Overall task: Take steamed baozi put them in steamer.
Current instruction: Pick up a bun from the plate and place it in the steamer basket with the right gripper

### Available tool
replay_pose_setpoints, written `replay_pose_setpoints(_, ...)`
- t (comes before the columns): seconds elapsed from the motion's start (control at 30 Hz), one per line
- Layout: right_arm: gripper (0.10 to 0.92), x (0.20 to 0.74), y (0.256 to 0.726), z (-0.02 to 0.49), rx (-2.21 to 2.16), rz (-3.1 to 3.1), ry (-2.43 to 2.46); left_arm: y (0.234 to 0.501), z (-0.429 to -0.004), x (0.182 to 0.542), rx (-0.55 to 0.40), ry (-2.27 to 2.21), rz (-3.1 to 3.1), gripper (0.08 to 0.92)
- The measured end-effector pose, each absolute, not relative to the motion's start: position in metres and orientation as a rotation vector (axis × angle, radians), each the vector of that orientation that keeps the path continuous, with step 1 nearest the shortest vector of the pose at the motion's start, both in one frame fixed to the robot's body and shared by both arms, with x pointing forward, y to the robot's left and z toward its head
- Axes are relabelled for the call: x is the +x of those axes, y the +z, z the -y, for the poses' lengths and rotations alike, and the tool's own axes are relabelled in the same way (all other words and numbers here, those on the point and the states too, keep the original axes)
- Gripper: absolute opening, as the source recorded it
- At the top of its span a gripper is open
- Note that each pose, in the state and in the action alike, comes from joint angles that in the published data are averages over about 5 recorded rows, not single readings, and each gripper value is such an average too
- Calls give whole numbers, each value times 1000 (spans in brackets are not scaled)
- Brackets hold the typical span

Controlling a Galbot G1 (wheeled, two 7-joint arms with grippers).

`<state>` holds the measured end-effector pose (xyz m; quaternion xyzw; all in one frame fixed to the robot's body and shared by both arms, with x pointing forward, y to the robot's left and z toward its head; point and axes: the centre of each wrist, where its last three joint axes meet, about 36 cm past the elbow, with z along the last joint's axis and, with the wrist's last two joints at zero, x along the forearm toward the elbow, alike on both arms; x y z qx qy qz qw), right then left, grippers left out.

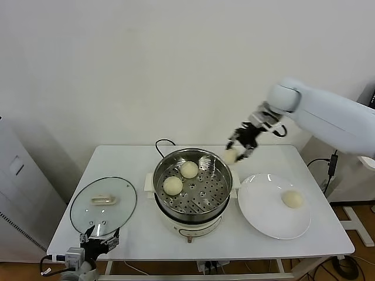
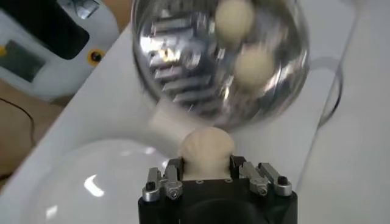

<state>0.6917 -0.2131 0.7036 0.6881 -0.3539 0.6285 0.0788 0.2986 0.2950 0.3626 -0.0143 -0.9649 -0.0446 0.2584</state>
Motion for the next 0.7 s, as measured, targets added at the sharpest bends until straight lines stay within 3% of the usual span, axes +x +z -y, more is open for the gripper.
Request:
replay_pose_setpoints(0.3, 480, 668, 686, 126, 2327, 663, 2081, 362, -296, 298, -41, -123, 2615, 823)
replay_pose_setpoints(0.7, 492, 631, 653, 81, 2484, 225, 2208, 360, -299, 298, -36, -127, 2613, 823)
